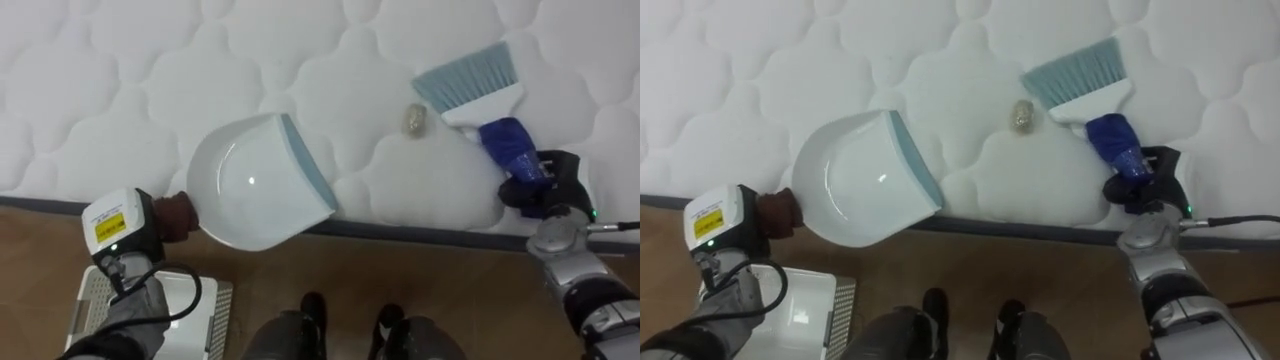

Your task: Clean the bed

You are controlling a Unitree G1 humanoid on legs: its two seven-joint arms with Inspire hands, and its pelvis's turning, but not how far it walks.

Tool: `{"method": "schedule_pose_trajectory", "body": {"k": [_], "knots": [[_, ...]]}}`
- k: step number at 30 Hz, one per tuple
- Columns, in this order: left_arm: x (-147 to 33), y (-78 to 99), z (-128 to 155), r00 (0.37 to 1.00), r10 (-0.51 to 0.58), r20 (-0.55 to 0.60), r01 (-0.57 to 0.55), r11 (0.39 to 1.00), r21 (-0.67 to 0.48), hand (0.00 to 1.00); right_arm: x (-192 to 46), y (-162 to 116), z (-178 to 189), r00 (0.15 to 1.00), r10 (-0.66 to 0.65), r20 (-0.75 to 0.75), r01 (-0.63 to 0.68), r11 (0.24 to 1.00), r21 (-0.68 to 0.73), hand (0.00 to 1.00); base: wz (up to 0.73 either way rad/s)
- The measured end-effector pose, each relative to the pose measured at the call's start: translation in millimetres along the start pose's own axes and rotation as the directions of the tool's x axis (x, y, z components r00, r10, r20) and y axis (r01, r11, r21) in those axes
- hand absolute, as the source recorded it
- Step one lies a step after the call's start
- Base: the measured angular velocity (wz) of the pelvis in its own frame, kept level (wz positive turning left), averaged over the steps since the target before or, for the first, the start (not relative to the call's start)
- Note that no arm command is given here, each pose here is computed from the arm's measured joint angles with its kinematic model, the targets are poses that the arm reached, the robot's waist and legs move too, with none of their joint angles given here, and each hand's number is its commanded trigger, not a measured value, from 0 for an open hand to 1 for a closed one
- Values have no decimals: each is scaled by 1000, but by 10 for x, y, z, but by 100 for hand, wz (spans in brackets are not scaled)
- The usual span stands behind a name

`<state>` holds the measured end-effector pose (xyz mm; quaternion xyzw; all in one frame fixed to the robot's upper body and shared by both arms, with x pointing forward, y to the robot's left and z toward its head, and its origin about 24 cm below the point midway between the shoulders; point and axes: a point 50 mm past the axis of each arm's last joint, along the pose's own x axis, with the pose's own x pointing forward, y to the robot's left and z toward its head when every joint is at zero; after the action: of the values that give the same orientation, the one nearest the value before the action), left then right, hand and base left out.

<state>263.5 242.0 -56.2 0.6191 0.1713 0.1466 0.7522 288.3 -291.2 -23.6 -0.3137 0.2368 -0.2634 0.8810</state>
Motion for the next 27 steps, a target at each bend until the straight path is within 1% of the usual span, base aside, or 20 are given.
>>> {"method": "schedule_pose_trajectory", "body": {"k": [4, 7, 10, 11, 12, 13, 15, 16, 17, 18, 19, 21, 22, 24, 25, 27], "knots": [[68, 95, 20, 998, 41, 45, -43, 998, 48, 100, 21, -43, -10, 1000, -7, -4, 7, 999, -35, 100, 2], [113, 152, 17, 996, 63, 68, -68, 994, 80, 100, 64, -149, -68, 999, -24, -28, 21, 994, -104, 100, 5], [159, 218, -28, 992, 83, 95, -95, 986, 134, 100, 115, -319, -187, 998, -41, -58, 28, 978, -206, 100, 0], [182, 255, -60, 990, 93, 104, -109, 981, 158, 100, 142, -419, -225, 997, -58, -59, 40, 961, -272, 100, 0], [221, 314, -101, 988, 108, 110, -127, 975, 182, 100, 172, -526, -233, 996, -78, -43, 59, 938, -342, 100, 0], [242, 346, -123, 987, 116, 115, -137, 971, 196, 100, 187, -579, -232, 996, -87, -33, 69, 923, -379, 100, -3], [313, 454, -156, 980, 144, 135, -173, 955, 240, 100, 236, -760, -214, 993, -117, 8, 105, 858, -503, 100, -12], [331, 480, -160, 979, 150, 139, -182, 951, 250, 100, 246, -788, -199, 992, -121, 18, 112, 838, -534, 100, -14], [370, 538, -152, 975, 165, 152, -202, 940, 274, 100, 259, -829, -181, 992, -125, 35, 122, 799, -589, 100, -10], [397, 582, -159, 972, 175, 158, -215, 934, 287, 100, 265, -833, -156, 991, -122, 52, 128, 767, -629, 100, -10], [404, 593, -166, 972, 177, 156, -216, 932, 290, 100, 269, -832, -135, 991, -119, 64, 132, 753, -645, 100, -15], [410, 604, -192, 973, 175, 148, -213, 930, 300, 100, 291, -827, -6, 986, -101, 130, 164, 684, -711, 100, -23], [413, 610, -199, 973, 177, 147, -214, 929, 302, 100, 295, -820, 29, 985, -94, 146, 171, 670, -723, 100, -21], [422, 630, -210, 973, 183, 144, -219, 926, 307, 100, 302, -791, 141, 976, -61, 209, 204, 598, -775, 100, -9], [425, 637, -213, 972, 184, 145, -221, 925, 308, 100, 304, -789, 173, 973, -55, 222, 212, 583, -784, 100, -5], [439, 667, -237, 971, 192, 144, -228, 922, 314, 100, 314, -771, 292, 963, -25, 267, 241, 521, -819, 100, -8]]}}
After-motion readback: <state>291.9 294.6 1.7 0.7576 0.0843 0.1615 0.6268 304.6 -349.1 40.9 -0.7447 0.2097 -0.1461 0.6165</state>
